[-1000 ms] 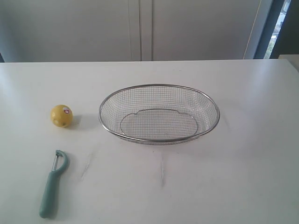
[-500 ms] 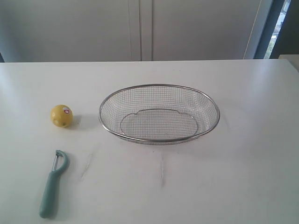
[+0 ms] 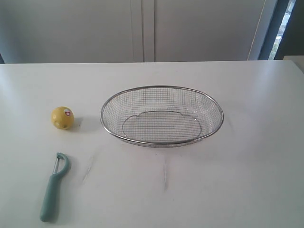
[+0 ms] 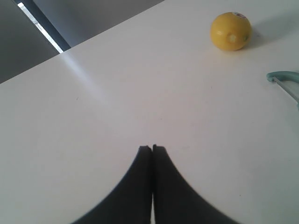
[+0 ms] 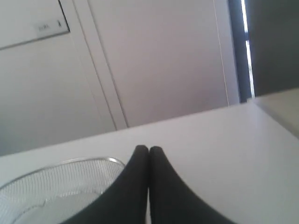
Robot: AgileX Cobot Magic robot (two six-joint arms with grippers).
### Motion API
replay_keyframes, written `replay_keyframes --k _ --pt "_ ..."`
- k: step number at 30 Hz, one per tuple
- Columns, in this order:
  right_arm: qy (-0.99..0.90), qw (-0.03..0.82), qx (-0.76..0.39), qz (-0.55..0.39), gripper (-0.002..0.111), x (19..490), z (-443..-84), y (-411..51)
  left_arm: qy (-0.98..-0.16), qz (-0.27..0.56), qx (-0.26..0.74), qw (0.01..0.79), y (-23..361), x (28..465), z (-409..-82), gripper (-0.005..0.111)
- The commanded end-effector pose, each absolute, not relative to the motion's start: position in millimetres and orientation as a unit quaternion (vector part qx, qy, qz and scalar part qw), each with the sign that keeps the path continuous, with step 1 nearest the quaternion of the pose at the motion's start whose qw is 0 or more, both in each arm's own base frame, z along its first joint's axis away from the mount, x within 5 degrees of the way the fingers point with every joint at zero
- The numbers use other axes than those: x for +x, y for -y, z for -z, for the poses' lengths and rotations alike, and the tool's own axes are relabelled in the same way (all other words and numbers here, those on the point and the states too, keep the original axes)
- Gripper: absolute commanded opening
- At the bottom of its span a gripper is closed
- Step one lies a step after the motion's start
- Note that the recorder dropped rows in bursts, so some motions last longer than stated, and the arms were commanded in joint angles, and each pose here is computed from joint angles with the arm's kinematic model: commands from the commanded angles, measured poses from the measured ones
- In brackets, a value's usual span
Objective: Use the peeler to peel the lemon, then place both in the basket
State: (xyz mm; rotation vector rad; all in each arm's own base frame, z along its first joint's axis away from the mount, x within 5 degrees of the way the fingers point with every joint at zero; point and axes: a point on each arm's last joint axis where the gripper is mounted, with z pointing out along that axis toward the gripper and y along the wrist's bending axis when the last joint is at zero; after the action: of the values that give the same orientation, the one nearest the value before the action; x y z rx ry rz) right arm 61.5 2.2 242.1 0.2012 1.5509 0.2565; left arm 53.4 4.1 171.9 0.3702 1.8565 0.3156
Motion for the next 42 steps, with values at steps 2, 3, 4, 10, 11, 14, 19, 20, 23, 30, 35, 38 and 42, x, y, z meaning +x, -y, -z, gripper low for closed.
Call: replay_keyframes --k 2,3,4,10,11,14,19,20,23,30,35,38,42 --pt "-0.791 0.594 0.101 -0.103 0.0 81.1 -254.9 -3.8 -0.791 -0.133 0.156 0.577 -4.0 53.3 -171.3 0.0" --pt "-0.804 0.577 0.101 -0.1 0.0 84.8 -258.5 -4.0 -0.791 -0.133 0.156 0.577 -4.0 53.3 -171.3 0.0" --pt "-0.822 0.553 0.097 -0.093 0.0 89.7 -260.6 -4.4 -0.791 -0.133 0.156 0.577 -4.0 53.3 -171.3 0.0" --pt "-0.9 0.427 0.057 -0.064 0.0 117.8 -270.9 -7.4 -0.791 -0.133 0.156 0.577 -4.0 53.3 -171.3 0.0" --pt "-0.908 0.411 0.048 -0.065 0.0 122.7 -273.3 -8.8 -0.791 -0.133 0.156 0.577 -4.0 53.3 -171.3 0.0" --pt "-0.923 0.379 0.015 -0.069 0.0 135.6 -281.9 -13.1 -0.791 -0.133 0.156 0.577 -4.0 53.3 -171.3 0.0" --pt "-0.934 0.348 -0.025 -0.076 0.0 154.7 -294.5 -23.8 -0.791 -0.133 0.156 0.577 -4.0 53.3 -171.3 0.0" --pt "-0.934 0.347 -0.035 -0.08 0.0 158.6 -297.8 -27.7 -0.791 -0.133 0.156 0.577 -4.0 53.3 -171.3 0.0" --pt "-0.932 0.346 -0.067 -0.09 0.0 168.7 -306.6 -40.2 -0.791 -0.133 0.156 0.577 -4.0 53.3 -171.3 0.0" --pt "-0.939 0.317 -0.119 -0.058 0.0 189.8 -311.8 -70.6 -0.791 -0.133 0.156 0.577 -4.0 53.3 -171.3 0.0" --pt "-0.944 0.287 -0.165 -0.002 0.0 203.7 -307.8 -102.5 -0.791 -0.133 0.156 0.577 -4.0 53.3 -171.3 0.0" --pt "-0.94 0.279 -0.196 0.0 0.0 209.3 -306.2 -128.0 -0.791 -0.133 0.156 0.577 -4.0 53.3 -171.3 0.0" --pt "-0.934 0.268 -0.235 -0.006 0.0 217.2 -302.7 -161.5 -0.791 -0.133 0.156 0.577 -4.0 53.3 -171.3 0.0"
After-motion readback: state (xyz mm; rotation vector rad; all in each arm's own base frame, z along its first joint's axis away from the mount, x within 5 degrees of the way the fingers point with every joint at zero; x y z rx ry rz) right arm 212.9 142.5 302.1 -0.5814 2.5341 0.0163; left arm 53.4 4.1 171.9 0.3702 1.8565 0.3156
